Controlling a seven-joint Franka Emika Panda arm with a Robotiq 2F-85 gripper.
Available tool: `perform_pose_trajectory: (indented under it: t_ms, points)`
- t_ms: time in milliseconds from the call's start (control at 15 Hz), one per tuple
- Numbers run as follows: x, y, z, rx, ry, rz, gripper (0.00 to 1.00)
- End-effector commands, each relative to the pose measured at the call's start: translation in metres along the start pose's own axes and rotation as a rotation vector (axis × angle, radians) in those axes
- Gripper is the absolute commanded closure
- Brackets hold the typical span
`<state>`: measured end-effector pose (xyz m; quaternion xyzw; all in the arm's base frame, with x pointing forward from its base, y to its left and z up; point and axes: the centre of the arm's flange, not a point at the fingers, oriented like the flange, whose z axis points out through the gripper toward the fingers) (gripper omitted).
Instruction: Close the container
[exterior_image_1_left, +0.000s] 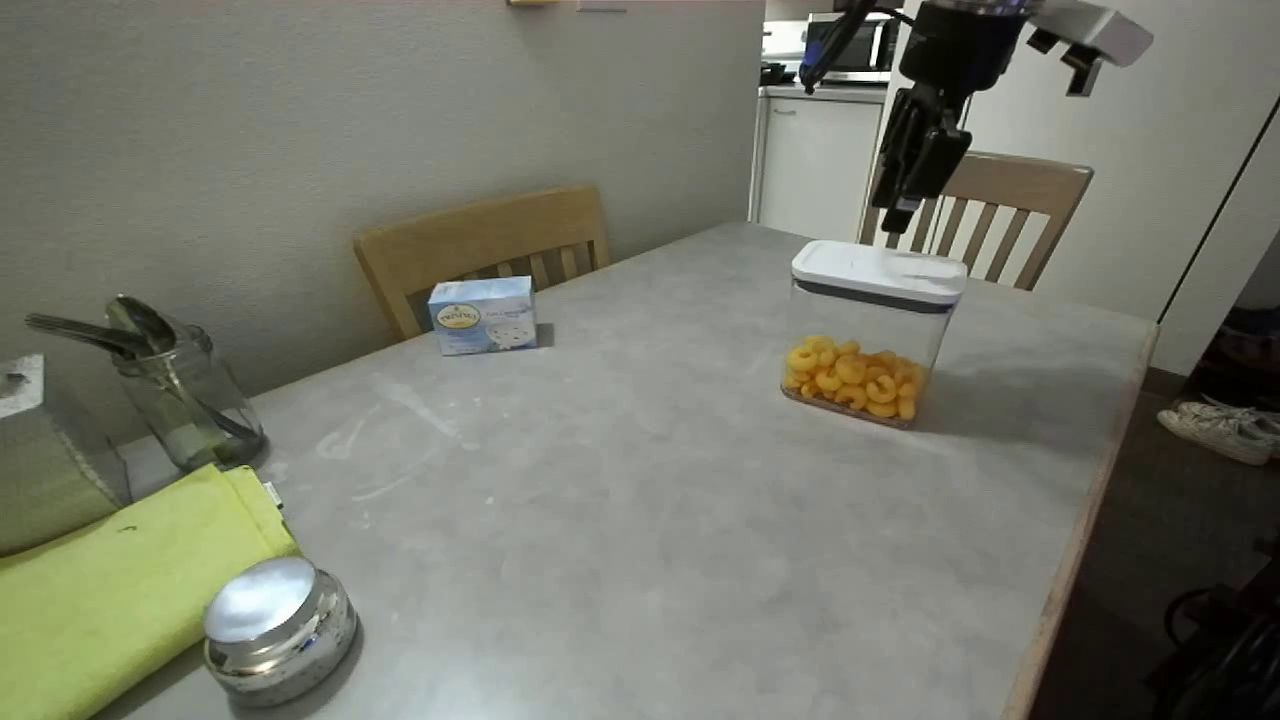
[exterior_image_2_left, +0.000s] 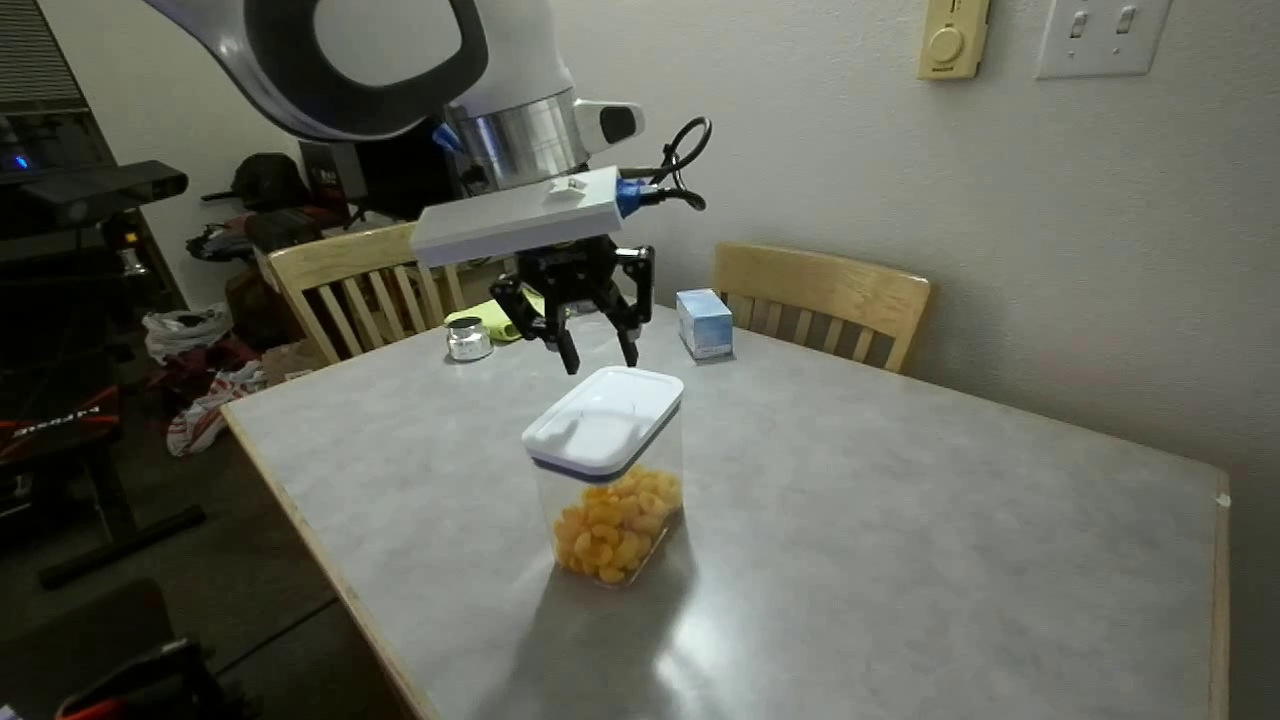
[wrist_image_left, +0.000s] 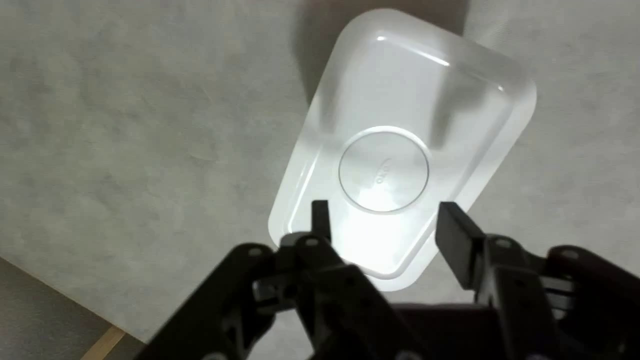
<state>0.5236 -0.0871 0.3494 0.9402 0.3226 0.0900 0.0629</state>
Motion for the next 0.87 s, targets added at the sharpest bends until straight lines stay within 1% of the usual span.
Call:
perform_pose_trajectory:
  t_ms: [0,133,400,600,667,800]
  points:
    - [-0.010,-0.011,-0.006,0.019,-0.014,0.006,0.11]
    - [-0.012,-0.014,-0.005,0.027,-0.020,0.007,0.00]
    - [-0.013,-0.021,-0.002,0.044,-0.033,0.024,0.00]
    - [-0.011,-0.025,-0.002,0.043,-0.029,0.094,0.00]
    - [-0.006,-0.016,0.004,0.034,-0.029,0.057,0.00]
    - [-0.005,-0.018,0.004,0.035,-0.029,0.081,0.00]
